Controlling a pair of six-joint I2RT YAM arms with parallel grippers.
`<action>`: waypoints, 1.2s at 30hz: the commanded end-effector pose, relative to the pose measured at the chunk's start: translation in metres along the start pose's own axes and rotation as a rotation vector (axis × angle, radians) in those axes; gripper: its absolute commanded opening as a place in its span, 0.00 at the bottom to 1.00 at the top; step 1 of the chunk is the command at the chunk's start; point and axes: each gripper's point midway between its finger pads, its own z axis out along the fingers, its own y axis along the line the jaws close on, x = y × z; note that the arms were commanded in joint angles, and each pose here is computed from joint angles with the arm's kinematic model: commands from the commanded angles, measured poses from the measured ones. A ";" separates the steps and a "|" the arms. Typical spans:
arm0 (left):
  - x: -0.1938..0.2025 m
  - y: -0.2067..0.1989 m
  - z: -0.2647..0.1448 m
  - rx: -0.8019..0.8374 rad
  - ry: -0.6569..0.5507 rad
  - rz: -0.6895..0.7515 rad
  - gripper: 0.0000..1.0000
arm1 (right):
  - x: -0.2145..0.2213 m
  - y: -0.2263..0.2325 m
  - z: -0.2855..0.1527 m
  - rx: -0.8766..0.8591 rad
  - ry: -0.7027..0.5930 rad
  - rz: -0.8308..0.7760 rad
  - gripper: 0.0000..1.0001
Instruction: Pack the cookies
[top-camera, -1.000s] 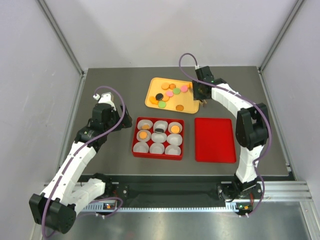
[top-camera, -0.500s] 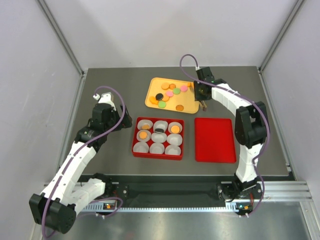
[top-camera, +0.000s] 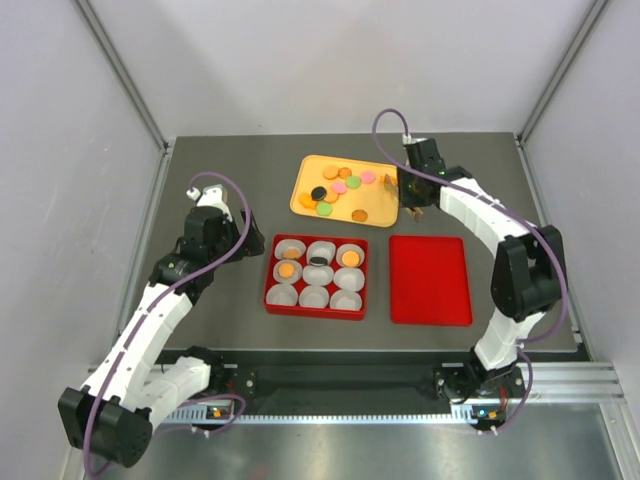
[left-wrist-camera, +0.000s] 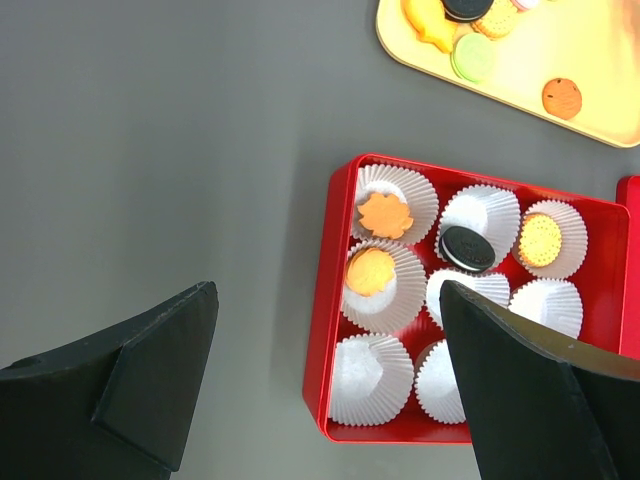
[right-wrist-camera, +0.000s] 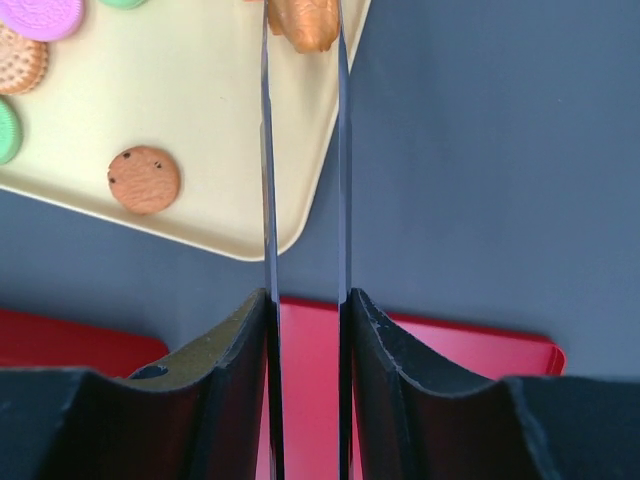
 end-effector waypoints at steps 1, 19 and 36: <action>-0.010 -0.005 0.000 0.028 -0.042 -0.001 0.97 | -0.026 -0.001 -0.031 -0.026 -0.106 0.040 0.32; -0.012 -0.004 -0.003 0.027 -0.054 -0.005 0.97 | 0.005 0.041 -0.134 -0.228 -0.173 -0.045 0.32; -0.012 -0.005 -0.003 0.034 -0.053 -0.006 0.97 | 0.129 0.155 -0.180 -0.446 -0.018 -0.237 0.32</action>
